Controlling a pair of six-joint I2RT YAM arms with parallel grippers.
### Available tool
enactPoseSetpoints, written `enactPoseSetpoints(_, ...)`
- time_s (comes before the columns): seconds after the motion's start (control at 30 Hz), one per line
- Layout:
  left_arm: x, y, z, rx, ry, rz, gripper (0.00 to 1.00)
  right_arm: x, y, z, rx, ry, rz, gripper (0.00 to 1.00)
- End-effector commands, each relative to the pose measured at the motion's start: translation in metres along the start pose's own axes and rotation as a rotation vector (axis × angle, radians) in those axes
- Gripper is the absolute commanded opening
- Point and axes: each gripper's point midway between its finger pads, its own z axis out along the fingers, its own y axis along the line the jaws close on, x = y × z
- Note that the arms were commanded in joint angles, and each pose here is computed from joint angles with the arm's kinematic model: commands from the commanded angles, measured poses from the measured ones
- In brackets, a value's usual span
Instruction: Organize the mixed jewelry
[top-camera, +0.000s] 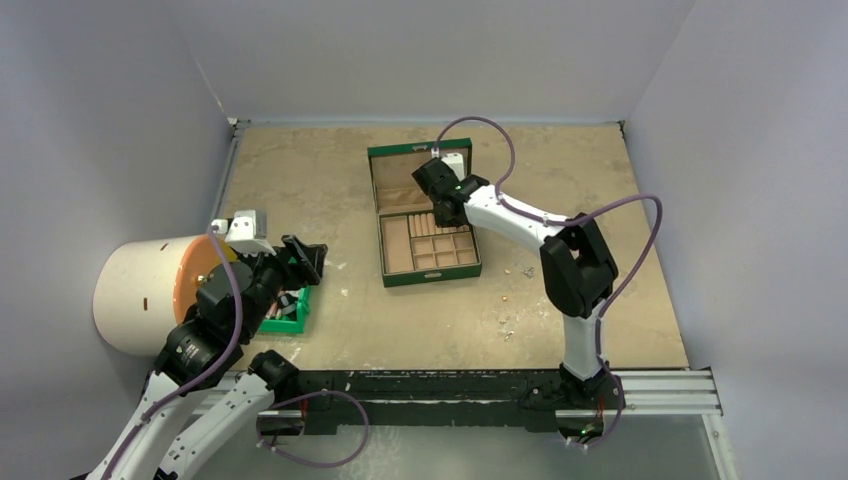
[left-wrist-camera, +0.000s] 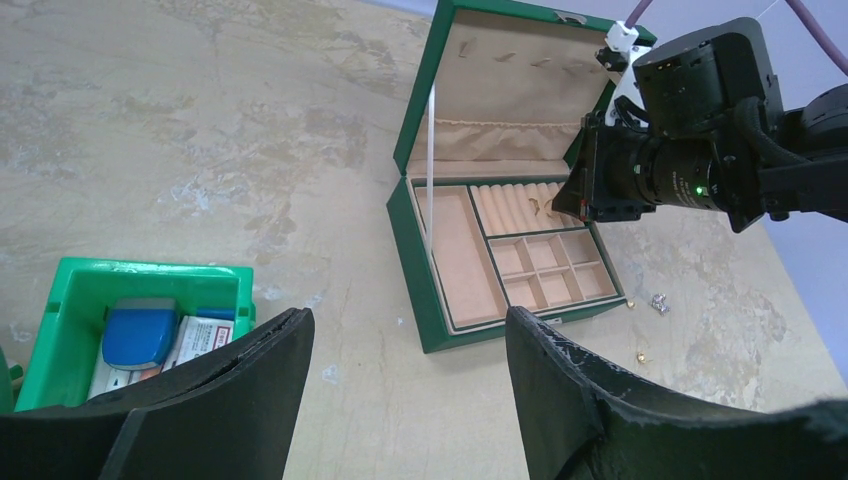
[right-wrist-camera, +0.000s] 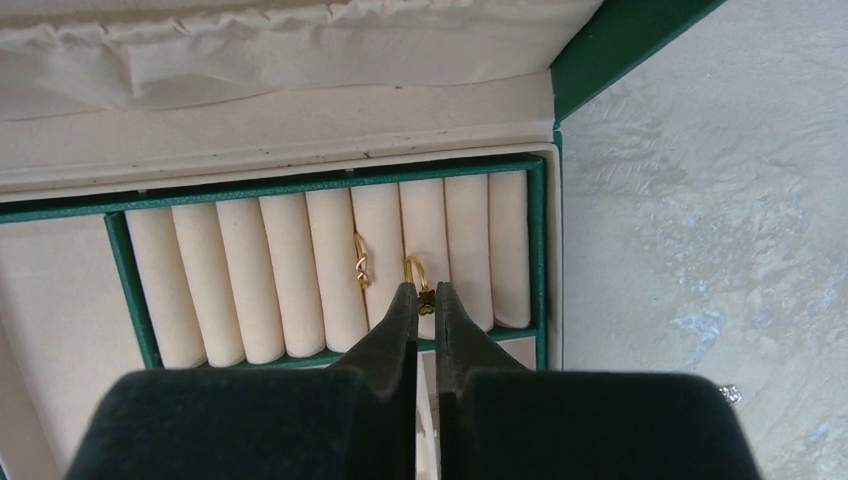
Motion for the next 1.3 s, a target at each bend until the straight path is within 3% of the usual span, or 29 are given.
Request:
enactPoseSetpoints(0.0,-0.014,-0.002,0.0,0.001,-0.06,-0.033,0.7,-0.014,0.005,0.002,-0.011,-0.027,0.044,0.0)
enactPoseSetpoints(0.57,-0.014,-0.001,0.0,-0.004,-0.064,-0.036,0.7,0.017,0.012,0.03,-0.037,0.063,0.069,0.0)
enactPoseSetpoints(0.97,-0.014,0.0,0.0,-0.007,-0.066,-0.036,0.7,-0.006,0.01,-0.003,-0.094,0.016,0.108,0.19)
enactPoseSetpoints(1.27,-0.013,-0.001,0.0,-0.001,-0.061,-0.035,0.7,-0.015,-0.012,-0.051,-0.124,-0.042,0.156,0.23)
